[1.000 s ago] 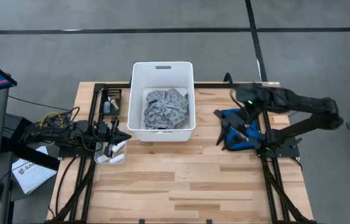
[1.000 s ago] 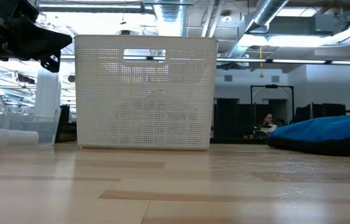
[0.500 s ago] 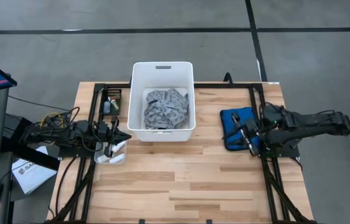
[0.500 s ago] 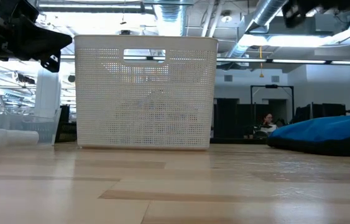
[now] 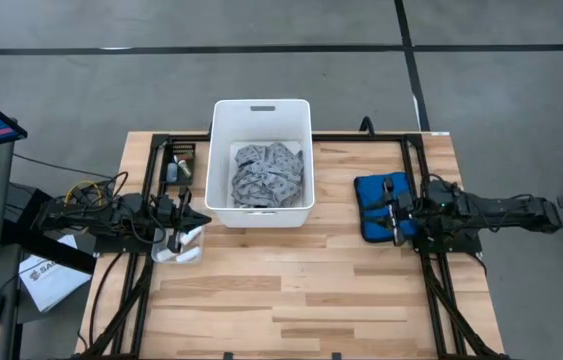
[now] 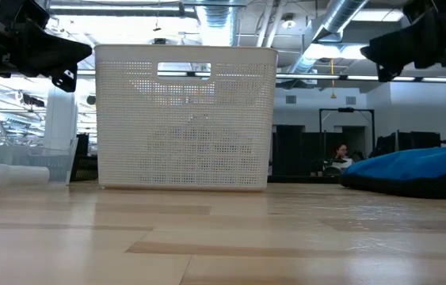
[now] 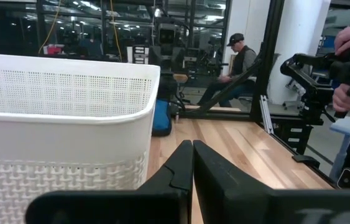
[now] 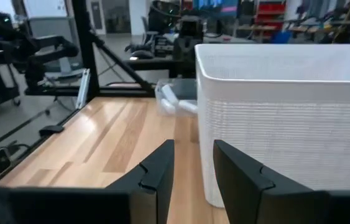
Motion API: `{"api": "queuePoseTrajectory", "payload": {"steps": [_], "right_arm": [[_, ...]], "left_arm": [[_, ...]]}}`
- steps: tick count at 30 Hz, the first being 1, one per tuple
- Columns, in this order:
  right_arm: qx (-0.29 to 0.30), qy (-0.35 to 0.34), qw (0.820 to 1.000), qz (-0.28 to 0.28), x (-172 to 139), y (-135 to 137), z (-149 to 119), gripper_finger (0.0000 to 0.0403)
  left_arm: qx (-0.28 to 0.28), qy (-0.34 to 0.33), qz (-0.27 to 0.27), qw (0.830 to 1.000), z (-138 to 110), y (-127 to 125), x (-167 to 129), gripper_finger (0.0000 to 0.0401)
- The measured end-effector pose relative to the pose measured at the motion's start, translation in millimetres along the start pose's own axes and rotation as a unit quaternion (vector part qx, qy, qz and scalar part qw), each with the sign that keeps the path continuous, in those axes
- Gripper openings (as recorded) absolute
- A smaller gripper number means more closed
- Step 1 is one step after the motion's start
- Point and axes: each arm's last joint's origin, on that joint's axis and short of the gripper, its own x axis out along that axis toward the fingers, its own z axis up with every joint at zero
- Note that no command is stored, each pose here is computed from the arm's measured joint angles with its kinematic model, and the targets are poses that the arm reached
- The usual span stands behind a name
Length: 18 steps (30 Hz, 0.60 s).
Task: Pick & Place Medicine items
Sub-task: Return to Home Position
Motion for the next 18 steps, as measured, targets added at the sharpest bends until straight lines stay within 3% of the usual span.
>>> {"api": "queuePoseTrajectory", "payload": {"steps": [14,18], "right_arm": [[0.004,-0.003,1.0,-0.01,-4,-1,-51,0.0109],[0.001,-0.009,1.0,-0.019,-5,-1,-52,0.0109]], "left_arm": [[0.0,0.0,0.0,1.0,0,0,0,0.0002],[0.0,0.0,0.0,1.0,0,0,0,0.0002]]}}
